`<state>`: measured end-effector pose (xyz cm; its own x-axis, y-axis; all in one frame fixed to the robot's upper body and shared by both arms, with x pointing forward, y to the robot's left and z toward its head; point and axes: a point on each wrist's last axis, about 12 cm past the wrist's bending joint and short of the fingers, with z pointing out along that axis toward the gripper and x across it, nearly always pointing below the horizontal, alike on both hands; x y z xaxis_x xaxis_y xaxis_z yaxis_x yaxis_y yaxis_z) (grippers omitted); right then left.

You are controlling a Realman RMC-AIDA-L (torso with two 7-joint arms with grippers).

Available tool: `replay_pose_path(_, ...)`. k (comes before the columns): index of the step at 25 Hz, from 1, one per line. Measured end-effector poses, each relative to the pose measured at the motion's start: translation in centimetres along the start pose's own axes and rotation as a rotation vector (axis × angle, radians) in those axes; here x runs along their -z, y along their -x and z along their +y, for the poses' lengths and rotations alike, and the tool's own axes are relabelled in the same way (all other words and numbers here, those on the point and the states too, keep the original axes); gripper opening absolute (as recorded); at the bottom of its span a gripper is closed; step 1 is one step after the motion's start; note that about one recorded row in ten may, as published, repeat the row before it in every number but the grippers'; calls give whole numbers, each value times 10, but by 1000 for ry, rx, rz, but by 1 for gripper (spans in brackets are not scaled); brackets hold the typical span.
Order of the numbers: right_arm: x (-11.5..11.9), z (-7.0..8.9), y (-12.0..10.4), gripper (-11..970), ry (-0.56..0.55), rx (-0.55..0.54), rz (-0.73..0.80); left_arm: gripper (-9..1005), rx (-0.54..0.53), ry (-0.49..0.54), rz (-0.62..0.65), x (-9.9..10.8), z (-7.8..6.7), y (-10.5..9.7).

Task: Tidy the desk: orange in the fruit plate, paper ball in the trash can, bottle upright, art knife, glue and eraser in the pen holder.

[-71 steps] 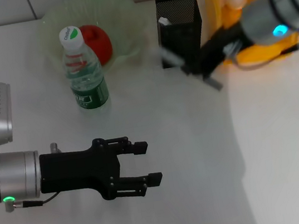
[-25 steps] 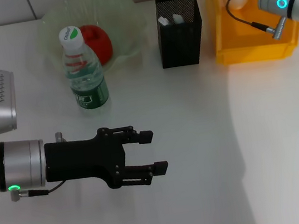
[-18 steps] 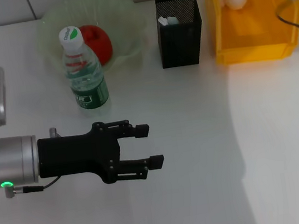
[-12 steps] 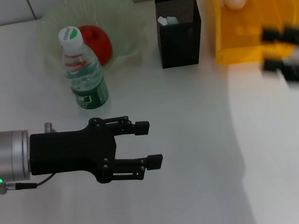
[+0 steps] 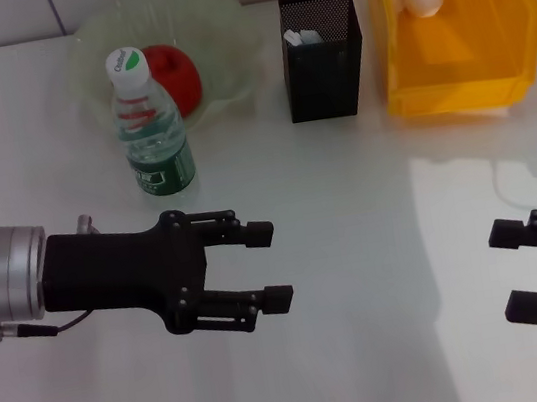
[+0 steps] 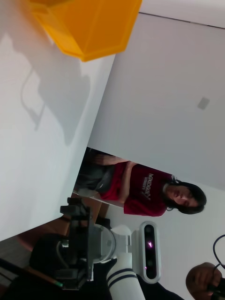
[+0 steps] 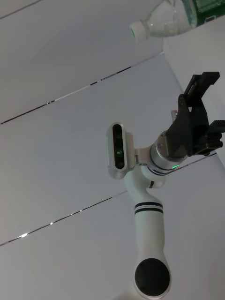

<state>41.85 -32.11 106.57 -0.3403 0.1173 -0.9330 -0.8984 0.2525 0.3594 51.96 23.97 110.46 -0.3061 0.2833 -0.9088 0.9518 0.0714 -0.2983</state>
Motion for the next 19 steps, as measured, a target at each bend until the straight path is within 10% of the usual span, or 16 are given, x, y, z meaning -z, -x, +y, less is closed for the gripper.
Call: replay_pose_path(19,-13,-1,3,799,35,15,-28,777,-18,-42,3,5,-6,1)
